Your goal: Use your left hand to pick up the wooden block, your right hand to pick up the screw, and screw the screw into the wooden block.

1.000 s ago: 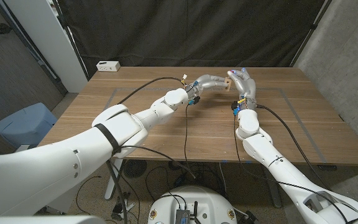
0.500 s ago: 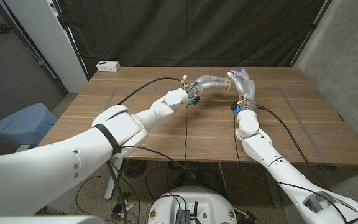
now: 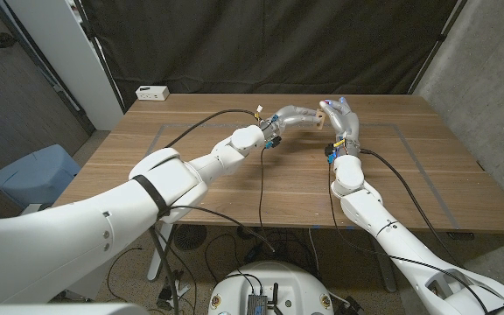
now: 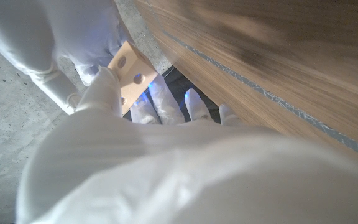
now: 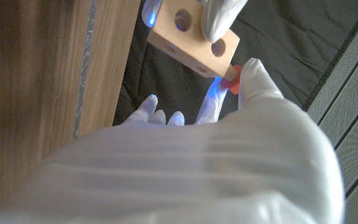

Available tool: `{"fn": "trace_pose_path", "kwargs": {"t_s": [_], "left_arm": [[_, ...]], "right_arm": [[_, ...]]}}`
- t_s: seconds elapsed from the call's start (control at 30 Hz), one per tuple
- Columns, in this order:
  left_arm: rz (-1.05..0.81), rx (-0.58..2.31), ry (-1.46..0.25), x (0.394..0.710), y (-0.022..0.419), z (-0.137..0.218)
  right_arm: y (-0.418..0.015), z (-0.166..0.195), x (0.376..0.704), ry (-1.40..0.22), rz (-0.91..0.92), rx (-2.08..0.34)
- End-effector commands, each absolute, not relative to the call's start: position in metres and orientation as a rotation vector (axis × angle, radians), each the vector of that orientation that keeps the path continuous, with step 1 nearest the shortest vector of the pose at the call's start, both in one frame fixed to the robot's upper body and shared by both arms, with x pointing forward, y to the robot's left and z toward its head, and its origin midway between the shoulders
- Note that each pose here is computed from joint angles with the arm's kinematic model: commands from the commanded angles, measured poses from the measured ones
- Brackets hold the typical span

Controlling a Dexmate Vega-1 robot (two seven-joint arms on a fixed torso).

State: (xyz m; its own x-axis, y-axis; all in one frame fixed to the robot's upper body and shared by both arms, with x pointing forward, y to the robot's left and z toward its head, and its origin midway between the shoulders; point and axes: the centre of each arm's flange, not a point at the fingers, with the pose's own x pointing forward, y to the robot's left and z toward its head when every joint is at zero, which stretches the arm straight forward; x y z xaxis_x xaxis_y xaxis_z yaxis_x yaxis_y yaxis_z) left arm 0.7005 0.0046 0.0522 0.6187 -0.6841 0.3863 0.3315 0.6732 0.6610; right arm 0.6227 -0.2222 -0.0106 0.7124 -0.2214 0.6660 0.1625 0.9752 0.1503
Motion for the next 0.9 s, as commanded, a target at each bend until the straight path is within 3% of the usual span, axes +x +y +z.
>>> {"fn": "trace_pose_path", "kwargs": {"t_s": [0.03,0.9], "left_arm": [[-0.627,0.576,-0.682,0.6998,0.0068,0.0513],[-0.628,0.565,-0.687,0.6989,0.0075,0.0472]], "right_arm": [[-0.2226,-0.0116,0.6207,-0.750,-0.216,0.081],[-0.2209,-0.0093,0.6150,-0.760,-0.212,0.077]]}}
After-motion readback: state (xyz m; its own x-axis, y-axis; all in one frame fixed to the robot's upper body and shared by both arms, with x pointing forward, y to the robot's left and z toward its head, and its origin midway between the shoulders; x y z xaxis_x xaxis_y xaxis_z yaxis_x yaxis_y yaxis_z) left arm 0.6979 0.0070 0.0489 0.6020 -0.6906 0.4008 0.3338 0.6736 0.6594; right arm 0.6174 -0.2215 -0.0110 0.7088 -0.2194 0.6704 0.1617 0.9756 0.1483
